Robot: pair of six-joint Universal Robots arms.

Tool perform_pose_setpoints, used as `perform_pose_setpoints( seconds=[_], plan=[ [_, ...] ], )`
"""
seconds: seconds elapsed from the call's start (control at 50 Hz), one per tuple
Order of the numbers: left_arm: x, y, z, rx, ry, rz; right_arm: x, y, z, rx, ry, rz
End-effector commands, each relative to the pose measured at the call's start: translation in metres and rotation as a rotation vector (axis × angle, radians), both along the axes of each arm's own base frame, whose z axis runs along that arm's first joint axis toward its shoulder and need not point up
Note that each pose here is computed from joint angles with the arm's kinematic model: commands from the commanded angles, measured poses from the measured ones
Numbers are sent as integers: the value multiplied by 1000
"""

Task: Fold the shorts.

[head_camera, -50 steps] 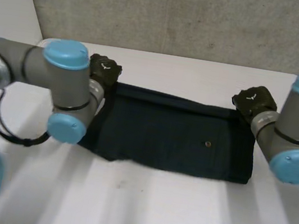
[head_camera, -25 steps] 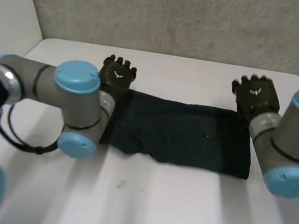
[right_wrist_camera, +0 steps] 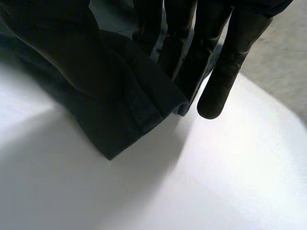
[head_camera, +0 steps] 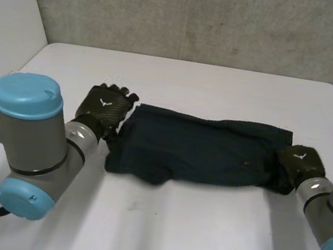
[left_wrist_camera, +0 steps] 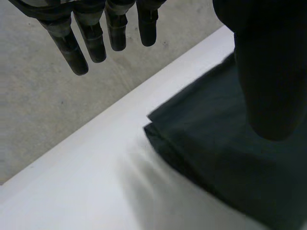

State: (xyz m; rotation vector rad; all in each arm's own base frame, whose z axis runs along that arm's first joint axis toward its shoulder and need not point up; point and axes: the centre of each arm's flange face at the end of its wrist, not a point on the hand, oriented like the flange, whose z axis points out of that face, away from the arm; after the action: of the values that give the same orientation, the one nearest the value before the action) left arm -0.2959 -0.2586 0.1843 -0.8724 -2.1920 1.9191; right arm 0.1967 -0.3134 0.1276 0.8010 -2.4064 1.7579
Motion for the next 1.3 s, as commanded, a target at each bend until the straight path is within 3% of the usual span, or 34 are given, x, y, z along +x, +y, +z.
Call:
perform_pose_setpoints(
  seconds=[0.02,0.08,0.14,0.16,0.3,0.32,0.4,0.48,0.54,0.6,0.68,0.8,0.9,1.08,1.2,1.3],
  plan=[
    [9,6,23,-47,23,14,-2,-8,41,-178,190,37],
    [12,9,30,-60,30,17,3,-14,53,-245,277,67],
    [15,11,37,-74,40,24,43,-3,69,-357,343,199],
    [17,11,38,-78,42,30,73,12,77,-416,351,291],
    [33,2,51,-108,58,85,165,75,70,-501,287,628],
    [35,-1,52,-114,60,93,181,91,58,-491,262,734],
    [37,-6,55,-122,76,105,202,125,27,-451,208,970],
    [35,-11,61,-135,108,108,206,136,18,-425,172,1066],
    [34,-16,67,-150,132,110,205,134,20,-418,163,1045],
    [29,-24,69,-154,153,109,200,121,32,-369,98,924],
    [16,-34,66,-147,174,91,170,77,88,-304,-165,630],
    [-21,-36,44,-93,181,-12,159,47,104,-193,-407,510],
    [-33,-31,9,44,129,-29,164,31,65,-36,-341,482],
    [-23,-22,-46,301,-35,83,169,13,9,156,-221,452],
    [-20,-17,-59,365,-91,97,167,14,1,193,-156,459],
    [-22,-17,-40,327,-62,85,165,17,33,114,-112,481]
  ],
)
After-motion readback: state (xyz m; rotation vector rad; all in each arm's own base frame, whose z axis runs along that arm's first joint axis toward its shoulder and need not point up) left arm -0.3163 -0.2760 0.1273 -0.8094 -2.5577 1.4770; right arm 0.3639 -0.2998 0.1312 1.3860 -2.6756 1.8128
